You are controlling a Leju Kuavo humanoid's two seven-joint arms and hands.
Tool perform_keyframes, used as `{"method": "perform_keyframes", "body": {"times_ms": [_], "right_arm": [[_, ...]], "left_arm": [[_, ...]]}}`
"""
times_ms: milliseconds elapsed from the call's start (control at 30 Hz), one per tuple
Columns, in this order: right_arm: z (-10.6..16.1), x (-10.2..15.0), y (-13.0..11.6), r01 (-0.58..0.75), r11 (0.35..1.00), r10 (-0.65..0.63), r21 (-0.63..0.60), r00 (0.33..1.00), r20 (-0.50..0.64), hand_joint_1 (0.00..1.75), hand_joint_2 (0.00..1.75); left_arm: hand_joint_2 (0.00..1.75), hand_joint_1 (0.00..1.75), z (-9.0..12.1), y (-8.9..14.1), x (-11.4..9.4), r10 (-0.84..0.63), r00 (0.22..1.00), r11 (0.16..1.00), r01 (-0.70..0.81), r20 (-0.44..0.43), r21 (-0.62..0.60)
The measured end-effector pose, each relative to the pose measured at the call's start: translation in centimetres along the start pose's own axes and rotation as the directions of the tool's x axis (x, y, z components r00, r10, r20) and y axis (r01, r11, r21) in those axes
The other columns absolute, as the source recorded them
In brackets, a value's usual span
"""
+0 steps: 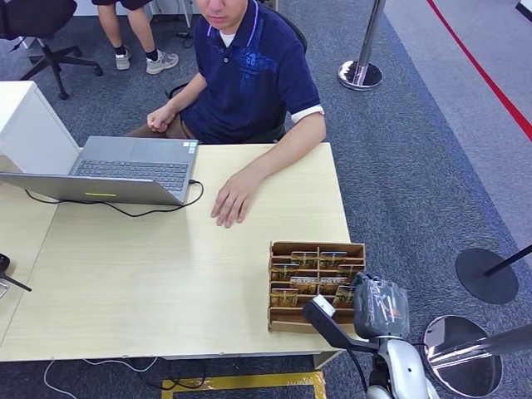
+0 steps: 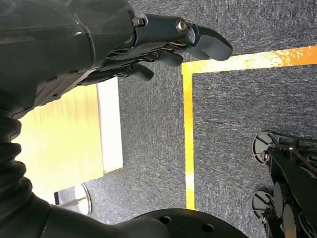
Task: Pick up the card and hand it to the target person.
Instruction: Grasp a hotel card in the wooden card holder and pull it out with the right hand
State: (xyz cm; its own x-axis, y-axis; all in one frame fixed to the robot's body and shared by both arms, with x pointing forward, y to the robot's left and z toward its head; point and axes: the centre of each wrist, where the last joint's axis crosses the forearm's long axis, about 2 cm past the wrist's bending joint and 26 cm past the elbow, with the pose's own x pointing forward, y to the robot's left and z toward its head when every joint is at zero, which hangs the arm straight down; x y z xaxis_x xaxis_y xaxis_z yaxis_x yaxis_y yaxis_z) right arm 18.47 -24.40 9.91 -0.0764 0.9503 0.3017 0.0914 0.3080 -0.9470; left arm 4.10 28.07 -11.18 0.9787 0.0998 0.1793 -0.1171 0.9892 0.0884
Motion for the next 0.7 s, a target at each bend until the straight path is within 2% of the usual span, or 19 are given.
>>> {"method": "perform_keyframes", "body": {"times_ms": [467, 700], "right_arm": [[-0.01, -0.02, -0.02, 0.000, 1.000, 0.000, -0.003, 1.000, -0.001, 1.58, 1.75], [-0.24, 0.07, -0.81, 0.010, 0.998, -0.010, -0.056, 1.000, 0.014, 1.58, 1.75]], "left_arm": [[1.75, 0.00, 0.00, 0.00, 0.00, 0.000, 1.000, 1.000, 0.000, 0.000, 0.000], [1.75, 0.00, 0.00, 0.00, 0.00, 0.000, 1.000, 1.000, 0.000, 0.000, 0.000]]}}
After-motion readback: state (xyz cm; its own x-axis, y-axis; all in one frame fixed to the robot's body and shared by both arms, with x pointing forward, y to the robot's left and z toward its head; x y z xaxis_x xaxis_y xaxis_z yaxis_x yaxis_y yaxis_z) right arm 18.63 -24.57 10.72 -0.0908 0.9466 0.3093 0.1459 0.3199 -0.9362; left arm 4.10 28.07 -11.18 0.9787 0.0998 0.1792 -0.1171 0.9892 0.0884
